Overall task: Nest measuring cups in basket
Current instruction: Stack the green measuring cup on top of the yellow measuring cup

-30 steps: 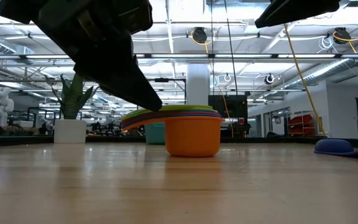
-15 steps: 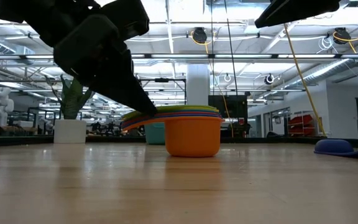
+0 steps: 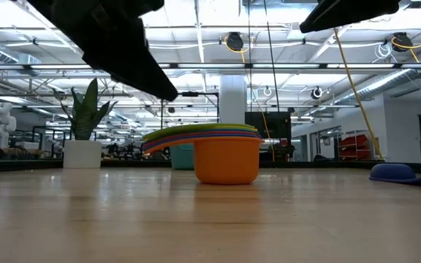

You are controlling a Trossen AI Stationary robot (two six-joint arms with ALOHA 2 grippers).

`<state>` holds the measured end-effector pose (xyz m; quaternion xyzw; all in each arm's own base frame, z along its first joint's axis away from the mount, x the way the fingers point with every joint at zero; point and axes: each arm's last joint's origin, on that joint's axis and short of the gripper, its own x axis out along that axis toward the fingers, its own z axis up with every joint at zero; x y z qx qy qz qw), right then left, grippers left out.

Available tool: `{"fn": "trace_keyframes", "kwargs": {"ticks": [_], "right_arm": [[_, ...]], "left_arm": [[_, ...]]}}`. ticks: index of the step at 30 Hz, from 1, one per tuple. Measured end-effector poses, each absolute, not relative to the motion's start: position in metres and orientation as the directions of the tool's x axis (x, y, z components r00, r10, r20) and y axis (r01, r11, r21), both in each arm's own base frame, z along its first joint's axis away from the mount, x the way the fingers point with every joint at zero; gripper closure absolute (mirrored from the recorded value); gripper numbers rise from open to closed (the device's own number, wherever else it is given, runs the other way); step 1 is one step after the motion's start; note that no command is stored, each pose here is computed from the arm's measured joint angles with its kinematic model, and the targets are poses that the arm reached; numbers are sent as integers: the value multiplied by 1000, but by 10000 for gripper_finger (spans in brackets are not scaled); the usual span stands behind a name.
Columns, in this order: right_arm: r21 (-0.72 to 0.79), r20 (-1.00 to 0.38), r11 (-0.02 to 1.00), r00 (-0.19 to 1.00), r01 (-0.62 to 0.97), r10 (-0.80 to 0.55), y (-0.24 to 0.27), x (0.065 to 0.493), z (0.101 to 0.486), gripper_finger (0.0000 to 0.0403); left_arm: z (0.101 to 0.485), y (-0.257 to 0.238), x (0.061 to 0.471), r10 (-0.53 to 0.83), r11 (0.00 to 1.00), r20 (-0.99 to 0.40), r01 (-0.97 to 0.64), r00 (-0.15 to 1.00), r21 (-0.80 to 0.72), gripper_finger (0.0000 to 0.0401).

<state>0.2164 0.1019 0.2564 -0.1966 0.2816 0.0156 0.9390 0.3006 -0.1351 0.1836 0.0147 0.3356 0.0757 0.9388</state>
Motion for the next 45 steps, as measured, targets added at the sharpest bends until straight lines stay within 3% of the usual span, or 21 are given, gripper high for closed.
{"fn": "trace_keyframes", "kwargs": {"ticks": [10,21,27,36,45], "right_arm": [[-360,-535,922,841,-140,-81,102,216,256,277],[-360,-535,922,841,-141,-81,102,216,256,277],[-361,-535,922,841,-141,-81,102,216,256,277],[-359,-539,922,839,-145,-78,102,216,256,277],[-359,-539,922,839,-146,-77,102,216,256,277]], "left_arm": [[190,-127,298,209,976,-619,-202,757,82,310],[181,-102,301,232,961,-705,-271,670,59,109],[172,-100,306,179,975,-741,-217,647,46,49],[158,-84,313,168,972,-785,-234,597,31,69],[158,-79,315,78,981,-806,-187,587,-42,156]]}}
